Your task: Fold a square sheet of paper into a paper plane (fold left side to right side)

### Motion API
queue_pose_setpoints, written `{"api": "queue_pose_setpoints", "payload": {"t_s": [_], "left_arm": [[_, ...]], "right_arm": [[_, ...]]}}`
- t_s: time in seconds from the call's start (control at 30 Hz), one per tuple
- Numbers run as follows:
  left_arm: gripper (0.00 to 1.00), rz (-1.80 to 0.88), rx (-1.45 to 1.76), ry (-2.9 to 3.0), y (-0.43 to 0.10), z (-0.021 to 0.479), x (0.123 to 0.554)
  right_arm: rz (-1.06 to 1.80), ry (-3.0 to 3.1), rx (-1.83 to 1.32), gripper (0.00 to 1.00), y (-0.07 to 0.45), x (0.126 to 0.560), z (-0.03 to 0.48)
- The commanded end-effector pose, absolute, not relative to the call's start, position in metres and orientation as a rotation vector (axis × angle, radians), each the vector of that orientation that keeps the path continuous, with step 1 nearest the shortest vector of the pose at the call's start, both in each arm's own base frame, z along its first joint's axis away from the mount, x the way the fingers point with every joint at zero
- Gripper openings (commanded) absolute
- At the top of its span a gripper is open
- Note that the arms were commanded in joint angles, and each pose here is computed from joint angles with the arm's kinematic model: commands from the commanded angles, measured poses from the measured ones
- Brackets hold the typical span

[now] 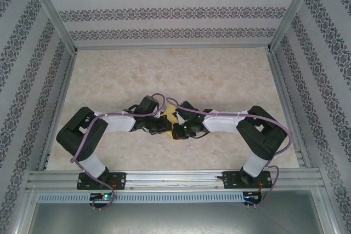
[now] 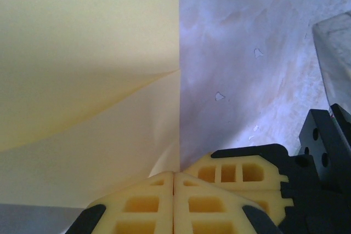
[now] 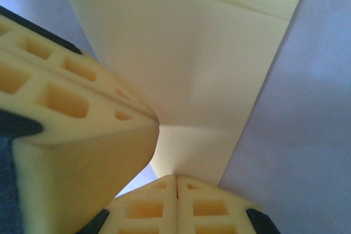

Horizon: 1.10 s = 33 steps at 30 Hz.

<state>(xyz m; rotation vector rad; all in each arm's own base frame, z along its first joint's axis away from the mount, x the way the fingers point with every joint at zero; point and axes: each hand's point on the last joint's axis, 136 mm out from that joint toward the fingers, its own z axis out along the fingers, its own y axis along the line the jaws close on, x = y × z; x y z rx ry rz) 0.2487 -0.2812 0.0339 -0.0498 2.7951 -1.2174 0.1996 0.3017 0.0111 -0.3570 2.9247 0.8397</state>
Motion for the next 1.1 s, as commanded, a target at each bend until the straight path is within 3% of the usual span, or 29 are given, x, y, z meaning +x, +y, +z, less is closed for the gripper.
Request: {"api": "queue_pose_setpoints", "payload": {"t_s": [0.0,0.43,1.07], "left_arm": [[0.06,-1.215,-0.038,2.812,-0.286,0.024,0.244],[0.05,-0.996,-0.077,2.905,-0.261,-0.012,0.239],[0.06,-0.864,-0.120,2.870,-0.226,-0.010,0.269]], "right_arm": [[0.531,3.080,-0.339,0.00,0.260,0.181,-0.038],[0.479,3.106,-0.370,0.00,0.254,0.176,-0.039],[0.396,3.130,-0.397,0.00,0.243,0.170,-0.043]]}}
